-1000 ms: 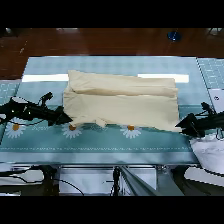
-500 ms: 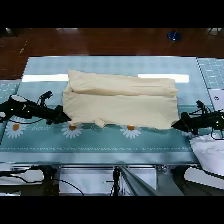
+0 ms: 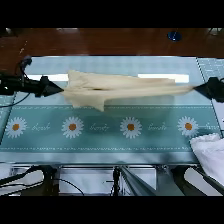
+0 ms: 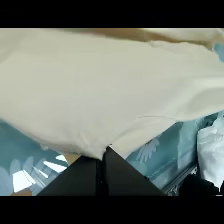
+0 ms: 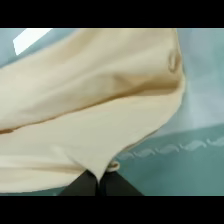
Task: Fold the shirts.
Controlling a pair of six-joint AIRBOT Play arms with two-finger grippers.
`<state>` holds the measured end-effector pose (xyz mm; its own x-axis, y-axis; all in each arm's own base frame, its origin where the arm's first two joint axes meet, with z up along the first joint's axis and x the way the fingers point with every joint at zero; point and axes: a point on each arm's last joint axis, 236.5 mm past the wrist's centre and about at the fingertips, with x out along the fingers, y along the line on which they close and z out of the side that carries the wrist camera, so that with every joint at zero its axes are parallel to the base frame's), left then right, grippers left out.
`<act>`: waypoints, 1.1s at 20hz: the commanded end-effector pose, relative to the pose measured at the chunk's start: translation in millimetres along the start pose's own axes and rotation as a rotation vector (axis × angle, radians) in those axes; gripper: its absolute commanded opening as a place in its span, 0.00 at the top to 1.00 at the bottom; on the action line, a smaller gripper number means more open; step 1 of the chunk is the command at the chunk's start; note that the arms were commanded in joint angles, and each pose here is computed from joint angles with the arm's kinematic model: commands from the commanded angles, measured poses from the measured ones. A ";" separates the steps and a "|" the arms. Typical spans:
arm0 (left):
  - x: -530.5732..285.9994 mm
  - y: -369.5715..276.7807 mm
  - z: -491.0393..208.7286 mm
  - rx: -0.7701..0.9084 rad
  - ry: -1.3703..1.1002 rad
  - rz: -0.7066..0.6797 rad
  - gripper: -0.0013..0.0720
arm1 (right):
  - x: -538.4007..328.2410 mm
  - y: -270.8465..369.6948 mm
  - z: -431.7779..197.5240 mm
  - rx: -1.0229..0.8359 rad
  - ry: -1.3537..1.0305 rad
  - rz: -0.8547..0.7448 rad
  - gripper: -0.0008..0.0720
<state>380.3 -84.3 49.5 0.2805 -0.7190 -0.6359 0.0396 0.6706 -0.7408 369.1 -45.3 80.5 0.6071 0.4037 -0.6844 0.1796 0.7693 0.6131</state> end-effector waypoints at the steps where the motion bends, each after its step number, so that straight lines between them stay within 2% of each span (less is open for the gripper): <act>1: -31.3 -47.7 45.2 0.125 -0.144 -0.009 0.95 | -23.3 50.6 49.9 -0.092 -0.170 0.059 0.97; 6: -15.3 -41.0 81.5 0.130 -0.220 0.016 0.95 | 31.4 63.2 61.7 -0.123 -0.182 0.057 0.97; 10: 11.0 -5.7 99.0 0.062 -0.196 0.023 0.94 | 75.4 27.8 76.9 -0.068 -0.201 -0.002 0.97; 14: 33.8 21.4 117.5 0.009 -0.166 0.023 0.94 | 110.6 -11.2 66.2 -0.028 -0.132 -0.064 0.97; 22: 59.9 55.8 140.3 -0.045 -0.169 0.036 0.94 | 144.9 -51.8 66.5 0.022 -0.134 -0.125 0.97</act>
<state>522.9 -69.2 13.7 0.4262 -0.6644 -0.6139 0.0070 0.6811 -0.7322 492.9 -50.8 -10.8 0.6709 0.2674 -0.6916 0.2515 0.7953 0.5515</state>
